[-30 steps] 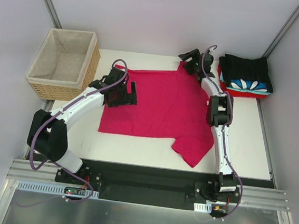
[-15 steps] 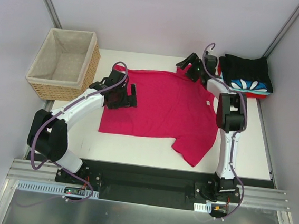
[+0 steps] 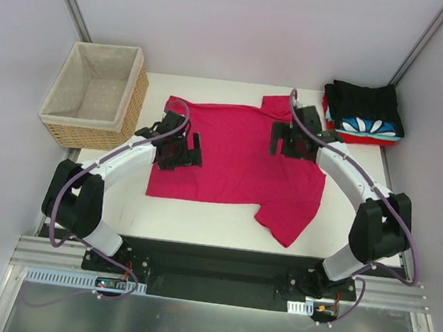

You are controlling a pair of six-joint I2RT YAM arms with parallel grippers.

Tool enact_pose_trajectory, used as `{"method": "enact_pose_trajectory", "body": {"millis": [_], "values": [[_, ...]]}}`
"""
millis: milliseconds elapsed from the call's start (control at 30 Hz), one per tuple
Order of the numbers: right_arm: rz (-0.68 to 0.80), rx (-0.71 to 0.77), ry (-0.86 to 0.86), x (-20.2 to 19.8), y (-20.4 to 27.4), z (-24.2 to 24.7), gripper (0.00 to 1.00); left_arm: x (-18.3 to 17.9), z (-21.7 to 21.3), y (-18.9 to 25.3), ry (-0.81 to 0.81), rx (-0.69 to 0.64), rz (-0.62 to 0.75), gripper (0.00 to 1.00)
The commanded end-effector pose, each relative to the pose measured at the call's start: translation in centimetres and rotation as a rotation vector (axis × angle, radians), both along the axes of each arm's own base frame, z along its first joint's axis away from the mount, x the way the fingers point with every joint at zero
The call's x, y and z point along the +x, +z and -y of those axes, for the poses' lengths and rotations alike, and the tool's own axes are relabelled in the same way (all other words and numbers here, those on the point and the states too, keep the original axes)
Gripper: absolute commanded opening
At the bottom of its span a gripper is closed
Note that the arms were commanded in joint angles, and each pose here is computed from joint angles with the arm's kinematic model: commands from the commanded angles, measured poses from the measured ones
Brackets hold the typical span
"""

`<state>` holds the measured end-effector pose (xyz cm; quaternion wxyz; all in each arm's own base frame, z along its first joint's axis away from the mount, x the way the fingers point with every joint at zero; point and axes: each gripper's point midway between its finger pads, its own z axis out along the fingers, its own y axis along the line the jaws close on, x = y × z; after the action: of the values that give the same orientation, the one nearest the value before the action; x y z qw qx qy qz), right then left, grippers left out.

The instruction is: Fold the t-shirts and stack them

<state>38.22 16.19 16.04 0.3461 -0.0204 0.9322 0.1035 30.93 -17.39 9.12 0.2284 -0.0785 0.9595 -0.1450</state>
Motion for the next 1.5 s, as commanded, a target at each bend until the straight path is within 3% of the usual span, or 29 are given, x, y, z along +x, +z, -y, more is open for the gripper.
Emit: {"method": "enact_pose_trajectory", "body": {"millis": [0, 600, 1067, 1467], "values": [[-0.196, -0.275, -0.081, -6.3, -5.8, 5.3, 0.97, -1.3, 0.0, -2.0, 0.021, 0.007, -0.054, 0.99], [-0.332, -0.278, -0.089, -12.8, -14.1, 5.1, 0.96, -4.3, -3.5, -8.3, 0.085, 0.167, -0.167, 0.99], [-0.397, -0.398, -0.109, -18.4, -15.7, 5.1, 0.96, -10.8, -4.6, -10.3, 0.084, 0.159, -0.244, 0.99], [-0.405, -0.408, -0.110, -23.3, -16.2, 4.5, 0.97, -15.4, -6.0, -8.6, 0.151, 0.074, -0.218, 0.99]]}}
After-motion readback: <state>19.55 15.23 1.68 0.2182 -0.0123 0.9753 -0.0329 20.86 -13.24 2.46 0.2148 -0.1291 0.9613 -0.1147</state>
